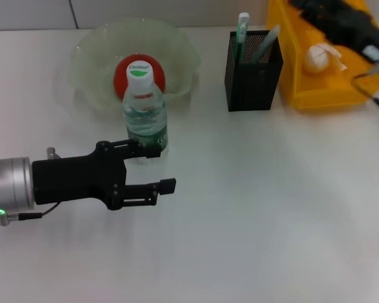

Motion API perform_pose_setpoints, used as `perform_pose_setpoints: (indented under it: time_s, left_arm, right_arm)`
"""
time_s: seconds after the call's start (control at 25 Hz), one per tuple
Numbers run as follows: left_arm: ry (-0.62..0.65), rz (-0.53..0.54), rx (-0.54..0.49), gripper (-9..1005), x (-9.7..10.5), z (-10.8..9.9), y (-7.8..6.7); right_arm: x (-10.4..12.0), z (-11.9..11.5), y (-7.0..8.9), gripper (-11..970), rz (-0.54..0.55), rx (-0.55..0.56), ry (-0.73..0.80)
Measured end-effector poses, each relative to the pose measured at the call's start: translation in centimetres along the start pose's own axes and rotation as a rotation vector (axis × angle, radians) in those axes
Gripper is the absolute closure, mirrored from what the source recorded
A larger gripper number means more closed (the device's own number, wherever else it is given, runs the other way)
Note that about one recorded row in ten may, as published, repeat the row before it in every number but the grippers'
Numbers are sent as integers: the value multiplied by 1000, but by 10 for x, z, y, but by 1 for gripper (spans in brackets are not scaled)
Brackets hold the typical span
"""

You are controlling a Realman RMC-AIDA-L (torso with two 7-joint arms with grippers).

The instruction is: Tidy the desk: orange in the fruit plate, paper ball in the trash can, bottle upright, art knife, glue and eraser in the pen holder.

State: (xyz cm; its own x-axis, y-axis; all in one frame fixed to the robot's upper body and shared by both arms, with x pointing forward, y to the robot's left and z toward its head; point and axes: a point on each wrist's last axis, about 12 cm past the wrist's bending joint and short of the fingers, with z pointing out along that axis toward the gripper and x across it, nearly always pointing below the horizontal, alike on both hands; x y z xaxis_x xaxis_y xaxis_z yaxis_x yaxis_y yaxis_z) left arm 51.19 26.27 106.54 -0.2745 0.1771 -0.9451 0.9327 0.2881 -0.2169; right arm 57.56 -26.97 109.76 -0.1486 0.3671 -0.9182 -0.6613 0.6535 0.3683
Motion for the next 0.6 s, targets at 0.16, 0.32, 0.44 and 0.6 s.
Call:
perform_pose_setpoints:
  time_s: [0.16, 0.32, 0.44, 0.6]
  left_arm:
    - [-26, -3, -8, 213, -3, -5, 1]
    - [-45, 0, -4, 213, -6, -13, 1]
    - [-53, 12, 24, 213, -10, -17, -1]
    - [-63, 34, 112, 213, -16, -23, -8]
  right_arm:
    - [-23, -45, 12, 302, -62, -152, 15]
    - [-26, -92, 32, 293, -125, -353, 194]
    - [-19, -120, 48, 286, -62, -528, 309]
    - [-4, -131, 70, 281, -2, -667, 351]
